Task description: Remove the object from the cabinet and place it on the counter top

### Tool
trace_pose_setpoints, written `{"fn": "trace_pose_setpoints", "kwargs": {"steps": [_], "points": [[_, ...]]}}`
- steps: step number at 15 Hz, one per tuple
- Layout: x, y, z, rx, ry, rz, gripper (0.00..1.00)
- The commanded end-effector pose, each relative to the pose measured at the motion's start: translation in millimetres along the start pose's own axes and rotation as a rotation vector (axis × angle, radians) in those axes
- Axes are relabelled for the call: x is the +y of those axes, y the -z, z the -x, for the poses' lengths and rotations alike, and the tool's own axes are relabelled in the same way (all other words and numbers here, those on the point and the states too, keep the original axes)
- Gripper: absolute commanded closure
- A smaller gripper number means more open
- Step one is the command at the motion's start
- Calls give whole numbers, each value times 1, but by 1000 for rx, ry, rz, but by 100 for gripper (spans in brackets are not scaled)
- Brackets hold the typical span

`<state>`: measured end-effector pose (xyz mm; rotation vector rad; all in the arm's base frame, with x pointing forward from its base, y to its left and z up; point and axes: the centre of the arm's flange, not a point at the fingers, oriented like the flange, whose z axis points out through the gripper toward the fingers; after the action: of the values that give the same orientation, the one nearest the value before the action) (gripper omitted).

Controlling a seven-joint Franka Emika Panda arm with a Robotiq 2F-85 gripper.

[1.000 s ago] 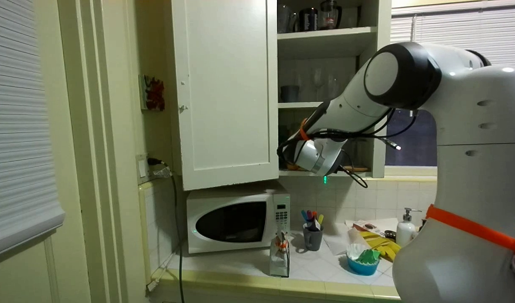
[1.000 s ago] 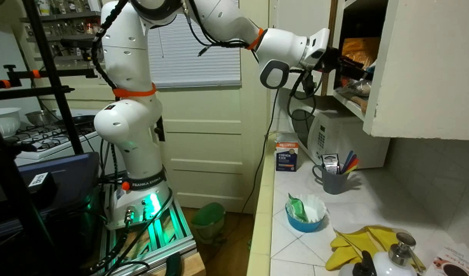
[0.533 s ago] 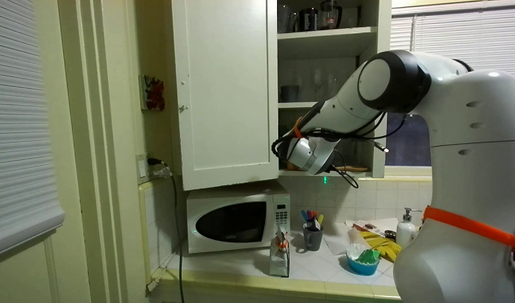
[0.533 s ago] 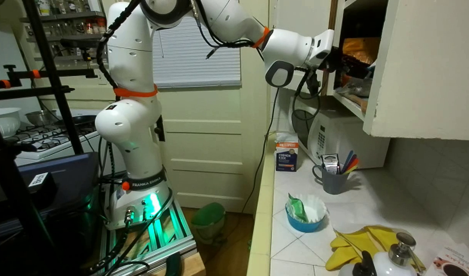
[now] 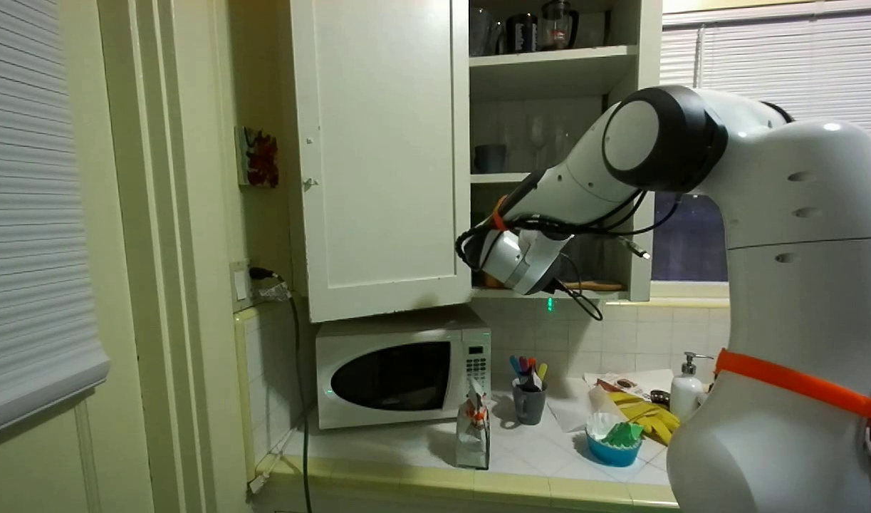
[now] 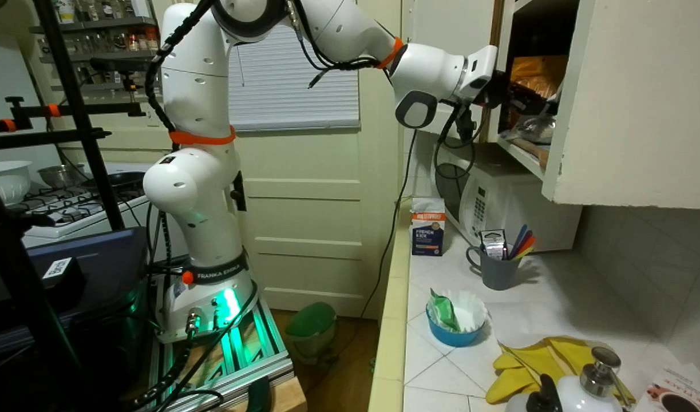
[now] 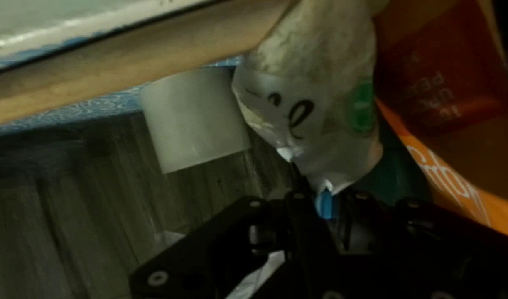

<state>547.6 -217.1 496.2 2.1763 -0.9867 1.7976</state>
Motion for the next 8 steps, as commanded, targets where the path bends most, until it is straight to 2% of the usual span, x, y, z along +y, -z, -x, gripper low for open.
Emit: {"fn": "trace_pose_setpoints", "kwargs": {"steps": [1, 8], "points": [[-9, 1, -10, -16, -36, 8, 96], [-28, 34, -55, 63, -164, -79, 96]]}}
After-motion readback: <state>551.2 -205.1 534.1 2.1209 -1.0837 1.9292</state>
